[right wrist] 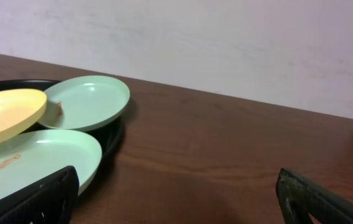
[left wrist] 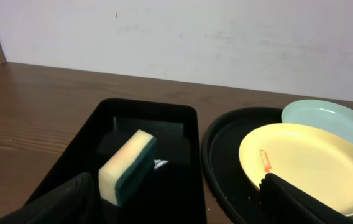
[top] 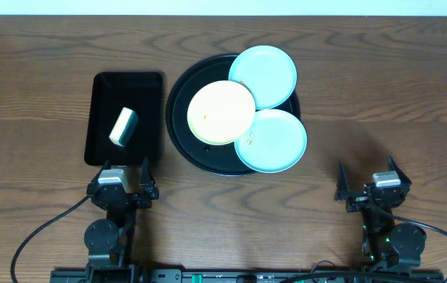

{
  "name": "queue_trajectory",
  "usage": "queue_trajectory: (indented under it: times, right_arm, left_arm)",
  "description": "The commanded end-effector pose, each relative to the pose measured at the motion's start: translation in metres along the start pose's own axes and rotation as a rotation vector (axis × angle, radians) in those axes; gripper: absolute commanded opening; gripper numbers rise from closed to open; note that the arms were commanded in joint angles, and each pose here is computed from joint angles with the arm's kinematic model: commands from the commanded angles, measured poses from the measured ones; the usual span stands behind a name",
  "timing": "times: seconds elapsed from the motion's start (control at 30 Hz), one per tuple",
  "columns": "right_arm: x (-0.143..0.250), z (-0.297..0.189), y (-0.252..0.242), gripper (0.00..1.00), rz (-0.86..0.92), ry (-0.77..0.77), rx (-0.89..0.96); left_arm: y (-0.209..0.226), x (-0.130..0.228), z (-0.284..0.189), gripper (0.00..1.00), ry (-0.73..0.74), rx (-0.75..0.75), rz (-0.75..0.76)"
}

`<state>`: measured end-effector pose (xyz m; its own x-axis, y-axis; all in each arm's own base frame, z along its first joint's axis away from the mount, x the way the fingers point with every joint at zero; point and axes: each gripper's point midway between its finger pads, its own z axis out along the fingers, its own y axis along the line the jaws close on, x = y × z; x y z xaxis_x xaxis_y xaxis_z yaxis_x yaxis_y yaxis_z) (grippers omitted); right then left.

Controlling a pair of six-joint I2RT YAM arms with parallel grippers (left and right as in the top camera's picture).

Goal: Clean dirty plates on tray and stack at the side

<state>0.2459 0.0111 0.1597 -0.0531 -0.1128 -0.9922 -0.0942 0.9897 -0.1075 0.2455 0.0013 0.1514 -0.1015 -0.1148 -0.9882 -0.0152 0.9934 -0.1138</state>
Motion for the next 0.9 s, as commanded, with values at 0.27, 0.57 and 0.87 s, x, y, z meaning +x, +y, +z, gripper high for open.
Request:
queue_trajectory:
  times: [0.27, 0.57, 0.87]
  right_arm:
    - [0.001, 0.000, -0.001, 0.99, -0.007, 0.001, 0.004]
    - [0.001, 0.000, -0.001, 0.99, -0.008, 0.001, 0.004]
    - [0.001, 0.000, -0.001, 0.99, -0.008, 0.001, 0.004]
  left_arm:
    - [-0.024, -0.066, -0.019, 0.85, -0.102, 0.109, -0.042]
    - [-0.033, -0.159, -0.039, 0.85, 0.093, 0.072, -0.026]
    - [-0.038, -0.200, 0.005, 0.85, 0.505, 0.042, 0.049]
